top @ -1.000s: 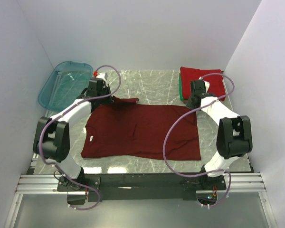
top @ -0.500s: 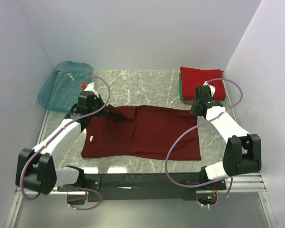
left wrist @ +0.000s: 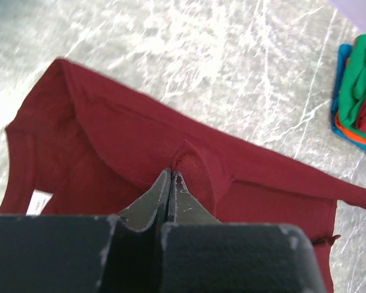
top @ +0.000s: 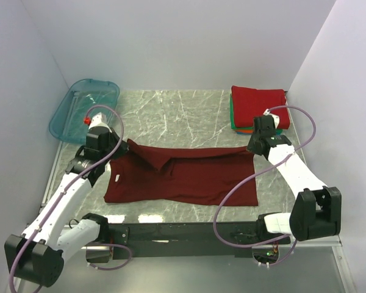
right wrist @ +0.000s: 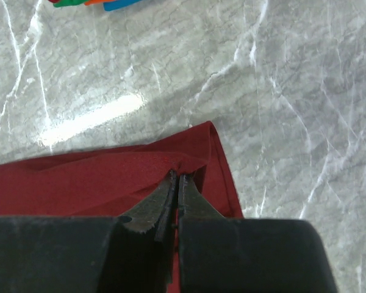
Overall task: Fold and stack the t-shirts
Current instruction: Fold the tshirt
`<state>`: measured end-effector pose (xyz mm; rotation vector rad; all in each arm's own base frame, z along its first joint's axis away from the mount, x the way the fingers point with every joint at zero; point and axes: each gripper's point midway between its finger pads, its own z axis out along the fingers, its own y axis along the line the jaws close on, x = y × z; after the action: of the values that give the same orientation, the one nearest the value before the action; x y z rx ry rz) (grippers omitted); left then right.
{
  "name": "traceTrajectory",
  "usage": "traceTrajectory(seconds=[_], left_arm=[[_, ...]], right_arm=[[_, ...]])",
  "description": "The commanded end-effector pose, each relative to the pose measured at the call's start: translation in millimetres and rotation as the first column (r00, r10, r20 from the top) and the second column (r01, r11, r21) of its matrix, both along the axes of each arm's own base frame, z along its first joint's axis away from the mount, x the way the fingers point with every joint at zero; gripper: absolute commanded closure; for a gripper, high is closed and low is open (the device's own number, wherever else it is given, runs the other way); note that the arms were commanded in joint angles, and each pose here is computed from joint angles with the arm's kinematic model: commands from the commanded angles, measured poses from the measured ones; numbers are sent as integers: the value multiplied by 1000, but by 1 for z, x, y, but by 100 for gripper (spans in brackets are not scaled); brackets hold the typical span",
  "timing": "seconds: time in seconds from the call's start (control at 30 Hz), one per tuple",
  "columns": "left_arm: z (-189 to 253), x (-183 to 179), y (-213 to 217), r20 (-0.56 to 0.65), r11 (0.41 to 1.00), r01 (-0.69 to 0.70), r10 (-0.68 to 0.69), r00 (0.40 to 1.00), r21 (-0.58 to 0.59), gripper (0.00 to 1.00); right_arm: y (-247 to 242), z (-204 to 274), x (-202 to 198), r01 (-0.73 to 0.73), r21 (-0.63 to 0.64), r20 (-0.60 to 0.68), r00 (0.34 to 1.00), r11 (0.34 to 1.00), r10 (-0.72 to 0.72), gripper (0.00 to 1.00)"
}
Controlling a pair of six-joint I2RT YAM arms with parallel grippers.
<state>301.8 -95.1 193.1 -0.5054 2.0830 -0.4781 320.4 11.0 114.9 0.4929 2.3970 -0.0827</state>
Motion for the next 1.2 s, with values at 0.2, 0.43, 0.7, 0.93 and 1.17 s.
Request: traceTrajectory(seconds=[0.2,0.43,0.7,0.93,1.17], left_arm=[[-6,-35,11,-39,998,-51,50,998,-28,100],[-26,-66,10,-102,993,-65,54,993,-103,100],[-60,-98,0,-190,971,-82,39,981,-224,100],[-79,-120,12,-338,948,-232,150,929,-217,100],[-70,-138,33,-370,947,-296,233,899,-122,31]], right_arm=[[-3,18,-6,-5,-15,38,999,1000,5,100],[-3,16,-6,-11,-16,33,999,1000,11,100],[-3,7,-7,-11,-23,10,1000,1000,11,100],[-9,-21,-20,36,-31,-48,998,999,-38,89],[-27,-28,-31,146,-100,-70,986,984,-153,45]])
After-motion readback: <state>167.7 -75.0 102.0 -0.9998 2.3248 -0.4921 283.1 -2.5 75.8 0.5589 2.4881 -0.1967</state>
